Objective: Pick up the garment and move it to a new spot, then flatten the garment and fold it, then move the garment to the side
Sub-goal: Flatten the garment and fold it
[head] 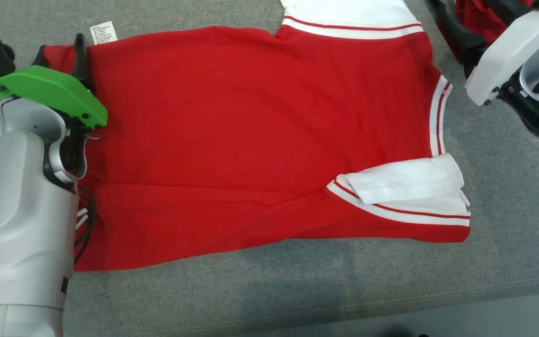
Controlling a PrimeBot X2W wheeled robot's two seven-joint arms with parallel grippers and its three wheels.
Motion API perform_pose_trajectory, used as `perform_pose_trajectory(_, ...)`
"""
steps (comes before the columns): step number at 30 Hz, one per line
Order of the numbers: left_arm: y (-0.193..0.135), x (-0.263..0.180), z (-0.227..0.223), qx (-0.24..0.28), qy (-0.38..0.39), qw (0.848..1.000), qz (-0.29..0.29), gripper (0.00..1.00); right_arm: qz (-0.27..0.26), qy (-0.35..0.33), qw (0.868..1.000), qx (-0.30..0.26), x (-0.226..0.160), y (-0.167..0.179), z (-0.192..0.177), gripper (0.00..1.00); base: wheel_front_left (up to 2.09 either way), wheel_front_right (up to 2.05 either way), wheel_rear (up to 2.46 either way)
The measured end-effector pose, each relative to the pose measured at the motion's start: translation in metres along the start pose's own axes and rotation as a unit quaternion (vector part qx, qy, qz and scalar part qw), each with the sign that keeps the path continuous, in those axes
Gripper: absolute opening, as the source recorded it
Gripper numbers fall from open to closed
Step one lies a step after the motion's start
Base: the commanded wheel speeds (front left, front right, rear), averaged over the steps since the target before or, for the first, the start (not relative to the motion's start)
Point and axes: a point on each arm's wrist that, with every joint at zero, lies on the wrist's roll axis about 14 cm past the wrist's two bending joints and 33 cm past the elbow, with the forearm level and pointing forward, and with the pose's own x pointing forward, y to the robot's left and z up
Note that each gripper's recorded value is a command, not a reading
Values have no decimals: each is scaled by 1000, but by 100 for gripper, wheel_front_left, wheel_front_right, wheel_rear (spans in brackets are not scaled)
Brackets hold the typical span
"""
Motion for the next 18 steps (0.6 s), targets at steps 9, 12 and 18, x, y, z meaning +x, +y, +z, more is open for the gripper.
perform_pose_trajectory(9, -14, -1, 3, 6, -20, 1000, -8, 0, -3, 30, 999, -18, 40, -8, 3, 100, 0, 0, 0)
perform_pose_trajectory(12, -15, -3, 8, 9, -31, 999, -10, 0, -4, 49, 999, -21, 50, -10, -3, 100, 0, 0, 0)
perform_pose_trajectory(18, -7, -12, 15, 23, -51, 998, -14, 0, -2, 89, 996, -16, 70, -8, -17, 100, 0, 0, 0)
